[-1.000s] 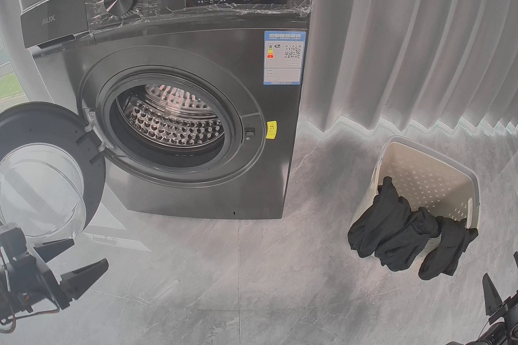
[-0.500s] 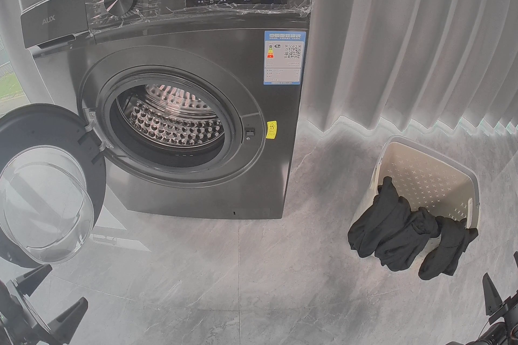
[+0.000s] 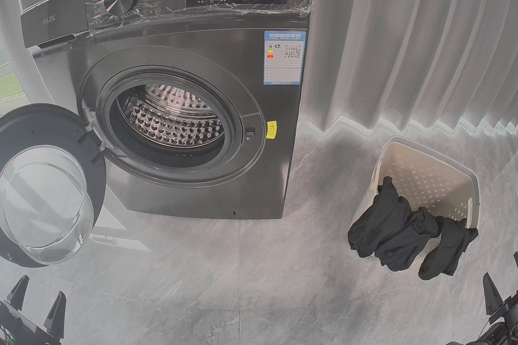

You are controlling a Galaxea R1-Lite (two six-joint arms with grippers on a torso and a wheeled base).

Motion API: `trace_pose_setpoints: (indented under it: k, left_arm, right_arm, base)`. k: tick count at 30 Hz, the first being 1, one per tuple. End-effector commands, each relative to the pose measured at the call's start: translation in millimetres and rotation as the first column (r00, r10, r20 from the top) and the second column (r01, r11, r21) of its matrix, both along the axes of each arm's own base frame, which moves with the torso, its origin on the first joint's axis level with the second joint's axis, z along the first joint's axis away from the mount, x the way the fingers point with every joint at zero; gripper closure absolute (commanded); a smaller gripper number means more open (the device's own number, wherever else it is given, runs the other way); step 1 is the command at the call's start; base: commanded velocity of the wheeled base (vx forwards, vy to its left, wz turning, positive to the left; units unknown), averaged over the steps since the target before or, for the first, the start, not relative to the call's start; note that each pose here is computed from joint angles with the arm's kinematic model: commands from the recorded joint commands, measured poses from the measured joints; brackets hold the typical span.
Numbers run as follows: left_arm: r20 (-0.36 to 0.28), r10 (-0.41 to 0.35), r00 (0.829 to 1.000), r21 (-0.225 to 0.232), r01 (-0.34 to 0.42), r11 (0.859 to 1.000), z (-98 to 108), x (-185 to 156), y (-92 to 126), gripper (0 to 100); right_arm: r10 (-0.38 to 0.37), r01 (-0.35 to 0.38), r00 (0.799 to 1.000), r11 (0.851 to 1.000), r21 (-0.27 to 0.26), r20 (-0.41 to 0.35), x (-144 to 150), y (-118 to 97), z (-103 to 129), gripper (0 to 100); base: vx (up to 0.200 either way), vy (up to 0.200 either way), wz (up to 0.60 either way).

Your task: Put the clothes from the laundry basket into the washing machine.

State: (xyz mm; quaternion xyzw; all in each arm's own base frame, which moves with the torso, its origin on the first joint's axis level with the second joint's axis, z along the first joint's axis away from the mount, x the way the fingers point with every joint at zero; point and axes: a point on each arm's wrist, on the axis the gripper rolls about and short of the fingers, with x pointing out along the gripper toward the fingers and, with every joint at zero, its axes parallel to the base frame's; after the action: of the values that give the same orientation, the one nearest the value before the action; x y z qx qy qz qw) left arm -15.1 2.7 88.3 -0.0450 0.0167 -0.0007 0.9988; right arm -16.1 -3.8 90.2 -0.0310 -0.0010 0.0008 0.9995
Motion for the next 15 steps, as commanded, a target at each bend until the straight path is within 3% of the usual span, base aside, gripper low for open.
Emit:
trace_pose_setpoints:
  k: [1,12,14,15]
  left_arm:
    - [0.024,0.08,0.997,-0.006,-0.08,0.997,-5.6,-2.7,-2.5,0]
    - [0.052,-0.014,0.999,0.035,0.012,0.999,-6.5,-7.8,-3.5,0]
    - [0.061,0.007,0.998,0.016,-0.008,1.0,-6.5,-7.9,-3.0,0]
    - [0.078,0.086,0.993,-0.008,-0.085,0.996,-6.4,-7.3,-1.2,0]
  right_arm:
    - [0.0,0.0,1.0,1.0,0.0,-0.019,1.2,0.1,-4.9,0]
    - [0.0,0.0,1.0,1.0,0.005,-0.019,1.2,0.1,-4.9,0]
    - [0.0,0.0,1.0,1.0,0.011,-0.019,1.2,0.1,-4.9,0]
    - [0.0,0.0,1.0,1.0,0.016,-0.019,1.2,0.1,-4.9,0]
  base:
    - [0.0,0.0,0.0]
    - [0.0,0.0,0.0]
    - [0.0,0.0,0.0]
    - [0.0,0.0,0.0]
